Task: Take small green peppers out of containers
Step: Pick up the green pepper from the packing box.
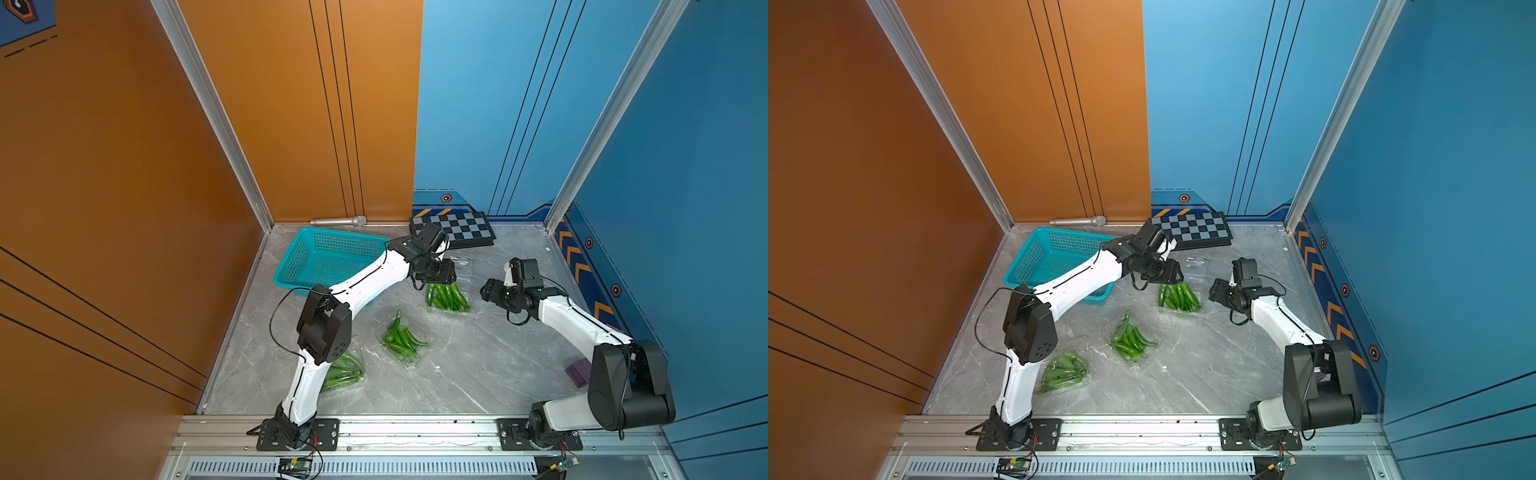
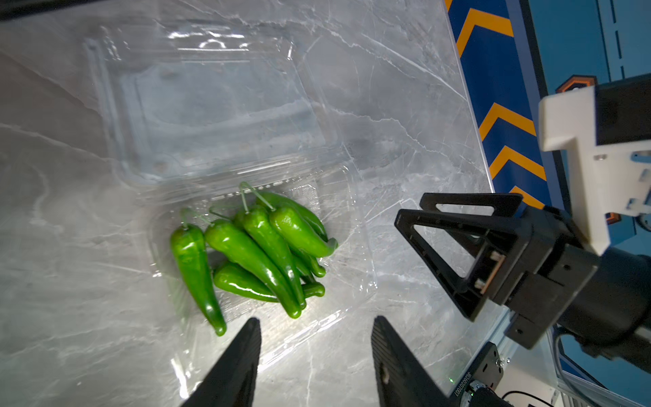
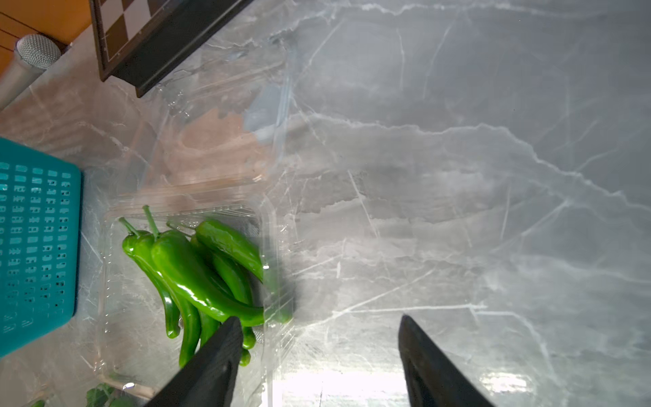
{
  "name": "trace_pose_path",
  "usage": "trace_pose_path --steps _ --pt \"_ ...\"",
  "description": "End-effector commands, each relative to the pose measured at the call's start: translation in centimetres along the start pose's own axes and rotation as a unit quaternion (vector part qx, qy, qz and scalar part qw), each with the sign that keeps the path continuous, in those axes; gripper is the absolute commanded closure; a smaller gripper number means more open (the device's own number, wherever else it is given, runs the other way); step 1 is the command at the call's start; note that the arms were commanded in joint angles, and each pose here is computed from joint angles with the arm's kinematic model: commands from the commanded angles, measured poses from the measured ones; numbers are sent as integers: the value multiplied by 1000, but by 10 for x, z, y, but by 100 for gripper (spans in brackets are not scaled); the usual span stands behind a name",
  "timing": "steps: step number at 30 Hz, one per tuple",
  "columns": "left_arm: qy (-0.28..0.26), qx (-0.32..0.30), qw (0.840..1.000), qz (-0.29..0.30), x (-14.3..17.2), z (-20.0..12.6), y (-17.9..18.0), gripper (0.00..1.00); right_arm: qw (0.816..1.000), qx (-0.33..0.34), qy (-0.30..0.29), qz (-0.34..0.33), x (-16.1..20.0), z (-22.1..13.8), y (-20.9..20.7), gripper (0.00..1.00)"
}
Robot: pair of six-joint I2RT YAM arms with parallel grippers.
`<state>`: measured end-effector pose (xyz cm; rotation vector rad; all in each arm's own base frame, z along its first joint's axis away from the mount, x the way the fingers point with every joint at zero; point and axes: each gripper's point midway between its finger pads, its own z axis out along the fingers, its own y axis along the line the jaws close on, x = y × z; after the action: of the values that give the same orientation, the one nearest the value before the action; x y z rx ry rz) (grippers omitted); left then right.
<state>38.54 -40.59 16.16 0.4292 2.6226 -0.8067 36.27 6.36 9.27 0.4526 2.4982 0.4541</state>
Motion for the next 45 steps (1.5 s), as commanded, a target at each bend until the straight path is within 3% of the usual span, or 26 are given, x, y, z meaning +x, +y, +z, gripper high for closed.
trace_pose_path --steps 1,8,16,28,45 --pt "21 9 1000 -9 5 16 -3 48 997 -65 -10 39 -7 -1 18 31" --pt "37 8 999 -16 14 34 -4 50 994 -86 -13 58 -9 5 24 32" --pt "39 13 999 -21 8 53 -4 50 987 -108 -2 117 -8 26 28 40" --pt "47 3 998 -34 10 68 12 50 988 -108 10 108 0 41 30 43" --pt "48 -6 998 -40 6 87 23 51 989 -111 23 97 14 57 43 60"
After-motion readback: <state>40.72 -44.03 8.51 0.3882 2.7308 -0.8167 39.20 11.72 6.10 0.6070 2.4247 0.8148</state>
